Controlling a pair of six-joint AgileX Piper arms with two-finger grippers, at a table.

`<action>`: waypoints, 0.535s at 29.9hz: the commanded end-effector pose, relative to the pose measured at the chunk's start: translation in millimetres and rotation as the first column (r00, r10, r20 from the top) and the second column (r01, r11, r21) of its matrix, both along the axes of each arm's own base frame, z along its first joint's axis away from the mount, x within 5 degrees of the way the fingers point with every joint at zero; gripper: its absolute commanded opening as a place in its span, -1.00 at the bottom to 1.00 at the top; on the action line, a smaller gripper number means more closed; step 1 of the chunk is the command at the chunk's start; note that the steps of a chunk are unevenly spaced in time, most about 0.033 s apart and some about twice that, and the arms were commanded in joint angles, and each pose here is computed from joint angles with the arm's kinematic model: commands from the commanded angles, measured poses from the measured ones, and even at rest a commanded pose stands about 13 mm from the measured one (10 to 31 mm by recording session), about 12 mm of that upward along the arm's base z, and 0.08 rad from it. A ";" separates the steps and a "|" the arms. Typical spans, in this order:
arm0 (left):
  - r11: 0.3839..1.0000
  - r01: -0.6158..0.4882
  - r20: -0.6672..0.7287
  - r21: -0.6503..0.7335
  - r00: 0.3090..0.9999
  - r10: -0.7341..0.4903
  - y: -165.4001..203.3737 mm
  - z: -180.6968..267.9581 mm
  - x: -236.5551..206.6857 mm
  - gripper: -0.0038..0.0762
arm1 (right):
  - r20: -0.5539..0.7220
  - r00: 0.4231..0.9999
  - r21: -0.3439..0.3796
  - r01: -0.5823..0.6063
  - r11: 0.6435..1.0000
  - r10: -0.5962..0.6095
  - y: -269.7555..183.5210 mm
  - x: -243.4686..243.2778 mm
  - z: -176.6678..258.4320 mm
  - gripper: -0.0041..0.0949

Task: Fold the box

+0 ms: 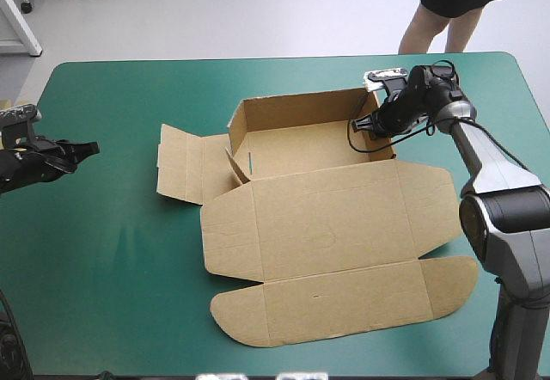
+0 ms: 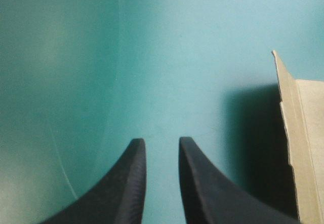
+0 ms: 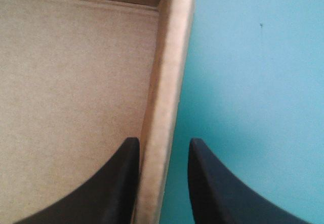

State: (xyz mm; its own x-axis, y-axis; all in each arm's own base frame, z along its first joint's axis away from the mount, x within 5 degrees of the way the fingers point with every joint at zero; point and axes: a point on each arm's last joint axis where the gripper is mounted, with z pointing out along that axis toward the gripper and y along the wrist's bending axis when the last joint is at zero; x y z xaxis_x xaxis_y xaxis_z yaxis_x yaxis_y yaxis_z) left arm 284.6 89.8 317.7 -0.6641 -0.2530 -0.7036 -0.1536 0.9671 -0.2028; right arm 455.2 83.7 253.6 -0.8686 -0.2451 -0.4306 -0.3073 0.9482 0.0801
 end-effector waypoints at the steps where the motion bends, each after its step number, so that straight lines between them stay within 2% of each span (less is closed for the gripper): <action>1: 1.000 -0.022 0.092 0.005 0.996 0.022 -1.4 19.7 -0.7 -0.49 | 0.109 0.994 0.012 0.025 1.000 -0.026 -3.8 -3.2 35.0 -0.93; 9: 1.000 -0.021 0.092 0.007 0.996 0.020 -1.4 19.7 -0.7 -0.49 | 0.238 0.970 0.038 0.038 0.999 -0.046 -10.9 -17.2 83.7 -0.93; 16: 1.000 -0.021 0.089 0.005 0.996 0.021 -1.1 18.6 -0.1 -0.49 | 0.294 0.953 0.048 0.058 0.997 -0.070 -25.2 -28.1 123.4 -0.93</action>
State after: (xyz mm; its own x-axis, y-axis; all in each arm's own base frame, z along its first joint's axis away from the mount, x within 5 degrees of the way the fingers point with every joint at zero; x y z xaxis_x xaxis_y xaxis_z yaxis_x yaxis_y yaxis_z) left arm 284.6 89.8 317.7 -0.6644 -0.2510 -0.7040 -0.1522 0.9676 -0.2014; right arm 442.0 69.6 321.1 -0.8048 -0.2066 -0.5564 -0.2803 0.9586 0.0495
